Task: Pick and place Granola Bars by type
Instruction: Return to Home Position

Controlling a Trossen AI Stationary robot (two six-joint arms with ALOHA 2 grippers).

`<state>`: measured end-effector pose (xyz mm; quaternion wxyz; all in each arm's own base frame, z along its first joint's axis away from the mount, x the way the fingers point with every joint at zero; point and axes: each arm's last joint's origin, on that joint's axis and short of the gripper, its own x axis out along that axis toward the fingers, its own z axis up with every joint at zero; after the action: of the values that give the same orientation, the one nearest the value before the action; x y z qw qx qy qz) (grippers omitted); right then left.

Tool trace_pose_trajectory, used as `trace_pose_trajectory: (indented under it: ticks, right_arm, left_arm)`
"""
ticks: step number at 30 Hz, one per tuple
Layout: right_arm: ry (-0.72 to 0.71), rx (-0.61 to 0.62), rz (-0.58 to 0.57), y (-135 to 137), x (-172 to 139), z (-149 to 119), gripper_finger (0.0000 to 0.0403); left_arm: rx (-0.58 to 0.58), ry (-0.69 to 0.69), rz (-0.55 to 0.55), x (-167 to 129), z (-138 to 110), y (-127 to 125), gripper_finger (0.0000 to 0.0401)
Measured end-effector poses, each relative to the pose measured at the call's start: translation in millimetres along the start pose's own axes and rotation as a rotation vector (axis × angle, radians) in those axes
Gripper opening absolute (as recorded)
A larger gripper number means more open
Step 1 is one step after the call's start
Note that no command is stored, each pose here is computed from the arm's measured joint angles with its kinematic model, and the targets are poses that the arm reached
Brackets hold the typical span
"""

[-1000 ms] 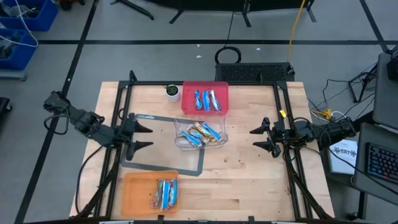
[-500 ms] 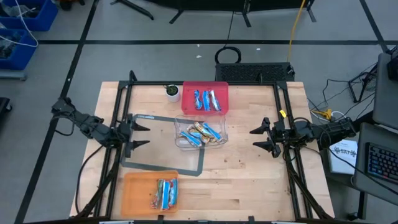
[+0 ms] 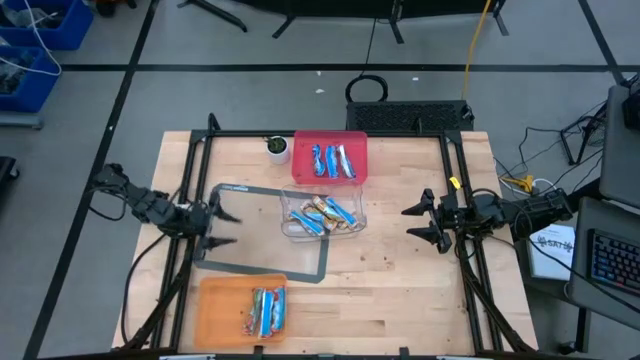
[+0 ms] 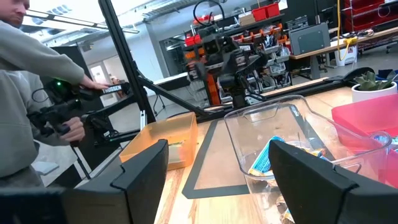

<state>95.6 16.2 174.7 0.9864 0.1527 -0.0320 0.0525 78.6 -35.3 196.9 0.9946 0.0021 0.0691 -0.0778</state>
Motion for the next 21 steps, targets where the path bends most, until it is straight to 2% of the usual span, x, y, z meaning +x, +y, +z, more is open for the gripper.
trace_pose_trajectory:
  ticks: [4,12,15,21]
  right_arm:
    - [0.0,0.0,0.0,0,0,0,0.0267]
    - [0.0,0.0,0.0,0,0,0,0.0267]
    - [0.0,0.0,0.0,0,0,0,0.0267]
    - [0.0,0.0,0.0,0,0,0,0.0267]
  left_arm:
    - [0.004,0.008,-0.192,1,-4,-6,0.0255]
    - [-0.004,-0.047,-0.39,10,-27,-14,0.0255]
    - [0.023,-0.07,-0.425,10,-27,-15,0.0255]
    - [0.043,-0.156,-0.427,10,-27,-15,0.0255]
